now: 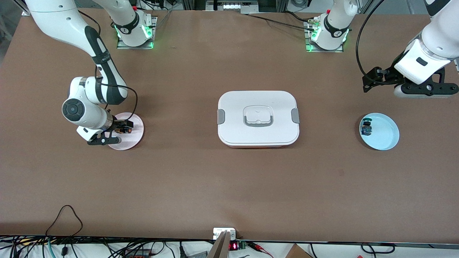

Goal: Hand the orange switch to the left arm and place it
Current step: 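Close the right gripper on the orange switch, then lift the switch with the right gripper while the left gripper approaches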

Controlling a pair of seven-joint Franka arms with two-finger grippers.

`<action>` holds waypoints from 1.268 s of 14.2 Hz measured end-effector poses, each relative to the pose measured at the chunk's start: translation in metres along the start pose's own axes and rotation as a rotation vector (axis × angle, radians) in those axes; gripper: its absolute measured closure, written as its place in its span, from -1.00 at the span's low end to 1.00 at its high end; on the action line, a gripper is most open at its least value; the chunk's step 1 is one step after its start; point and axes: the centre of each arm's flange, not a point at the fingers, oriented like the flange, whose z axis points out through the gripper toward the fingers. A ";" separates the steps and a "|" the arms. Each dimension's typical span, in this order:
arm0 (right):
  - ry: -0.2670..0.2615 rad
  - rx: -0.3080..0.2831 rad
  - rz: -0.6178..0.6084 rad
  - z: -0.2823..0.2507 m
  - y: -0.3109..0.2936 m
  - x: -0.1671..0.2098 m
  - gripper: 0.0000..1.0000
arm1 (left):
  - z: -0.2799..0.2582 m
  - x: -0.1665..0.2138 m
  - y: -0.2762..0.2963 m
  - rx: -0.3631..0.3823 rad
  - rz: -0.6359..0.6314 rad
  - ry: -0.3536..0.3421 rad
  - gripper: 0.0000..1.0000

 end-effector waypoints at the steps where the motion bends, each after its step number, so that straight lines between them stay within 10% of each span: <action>1: 0.000 0.000 -0.002 0.001 -0.001 0.000 -1.00 | 0.000 0.000 0.000 0.000 0.000 0.000 -1.00; 14: 0.012 0.037 0.044 0.011 -0.002 0.002 -0.89 | 0.000 0.000 0.000 0.000 0.000 -0.001 -1.00; 18: 0.010 0.039 0.046 0.012 -0.002 0.002 -0.55 | 0.000 0.000 0.000 0.000 0.000 -0.001 -1.00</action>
